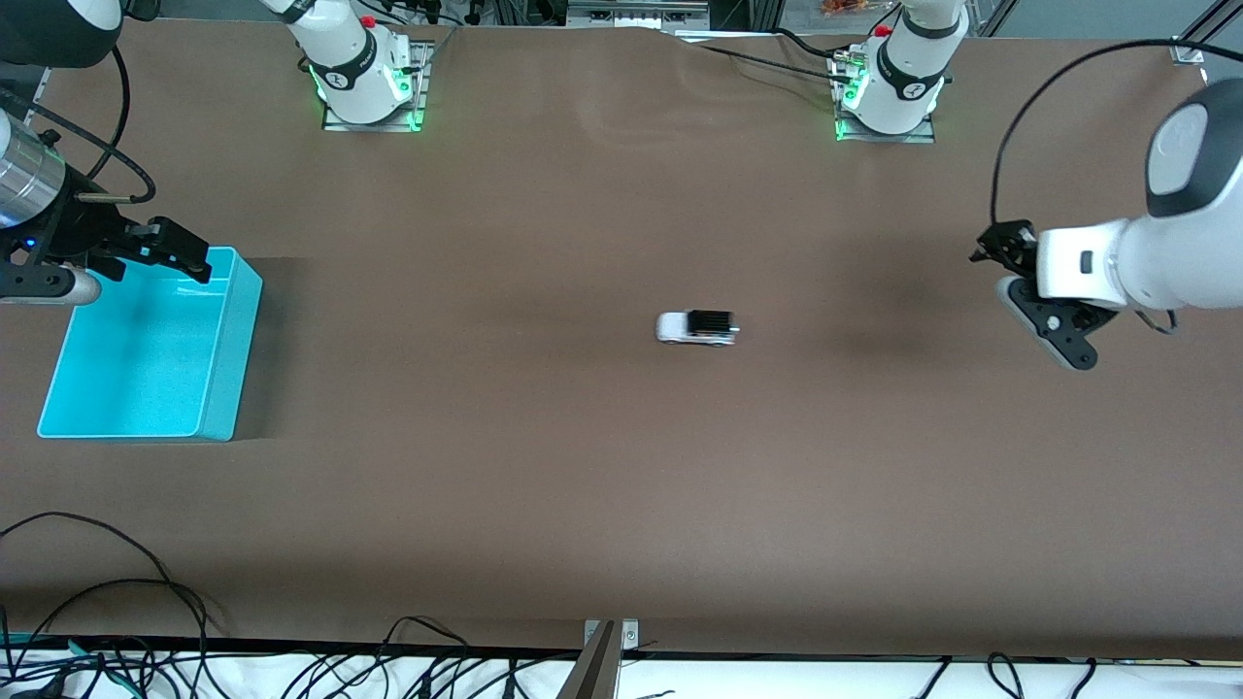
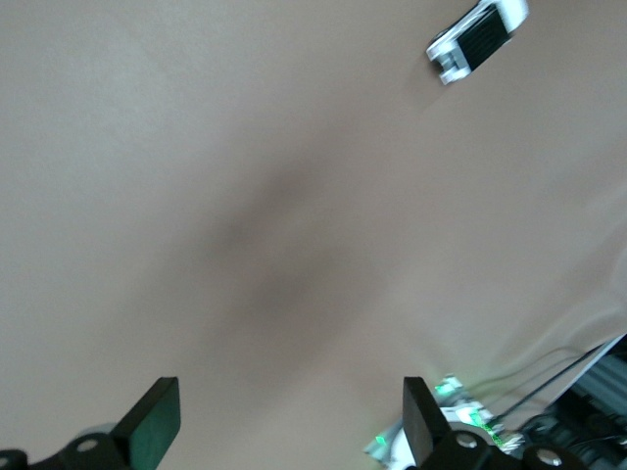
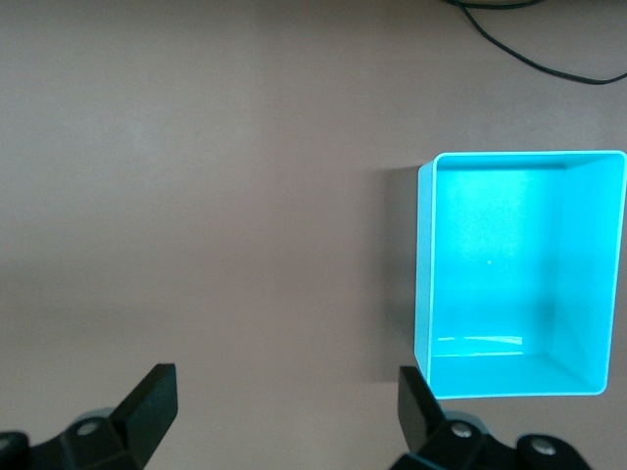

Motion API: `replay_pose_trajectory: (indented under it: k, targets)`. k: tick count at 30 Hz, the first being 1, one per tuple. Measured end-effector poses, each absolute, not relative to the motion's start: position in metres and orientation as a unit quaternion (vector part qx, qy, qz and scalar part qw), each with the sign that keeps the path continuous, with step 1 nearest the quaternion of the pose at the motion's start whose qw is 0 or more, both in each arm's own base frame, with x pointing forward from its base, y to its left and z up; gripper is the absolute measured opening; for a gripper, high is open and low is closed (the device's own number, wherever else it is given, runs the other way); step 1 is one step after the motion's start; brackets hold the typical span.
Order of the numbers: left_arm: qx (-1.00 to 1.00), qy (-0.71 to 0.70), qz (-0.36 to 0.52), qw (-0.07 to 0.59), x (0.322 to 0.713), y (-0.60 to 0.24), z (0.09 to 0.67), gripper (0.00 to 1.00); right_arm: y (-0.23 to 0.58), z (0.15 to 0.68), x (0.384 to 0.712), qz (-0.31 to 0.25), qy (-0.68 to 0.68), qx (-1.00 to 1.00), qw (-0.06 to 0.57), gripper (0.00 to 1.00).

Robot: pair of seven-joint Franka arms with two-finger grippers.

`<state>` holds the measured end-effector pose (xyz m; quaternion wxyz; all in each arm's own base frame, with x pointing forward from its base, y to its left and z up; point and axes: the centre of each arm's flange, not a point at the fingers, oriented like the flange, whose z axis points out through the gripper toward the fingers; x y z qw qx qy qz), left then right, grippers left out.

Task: Wind and store white jeep toy

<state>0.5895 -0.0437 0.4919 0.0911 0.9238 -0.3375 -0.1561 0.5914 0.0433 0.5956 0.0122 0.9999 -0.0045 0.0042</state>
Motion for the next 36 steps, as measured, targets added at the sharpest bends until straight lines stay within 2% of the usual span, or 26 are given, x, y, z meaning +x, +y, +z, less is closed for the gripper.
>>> replay_pose_trajectory:
  k: [20, 29, 36]
  targets:
    - [0.975, -0.18, -0.127, 0.019, 0.575, -0.054, 0.558, 1.0, 0.043, 0.596, 0.591, 0.004, -0.004, 1.0, 0.012, 1.0]
    - [0.988, -0.144, -0.06, -0.006, 0.577, -0.024, 0.571, 1.0, 0.043, 0.596, 0.591, 0.004, -0.005, 1.0, 0.012, 1.0]
    - [0.991, -0.129, -0.031, -0.011, 0.557, -0.009, 0.574, 1.0, 0.043, 0.596, 0.591, 0.004, -0.005, 1.0, 0.012, 1.0]
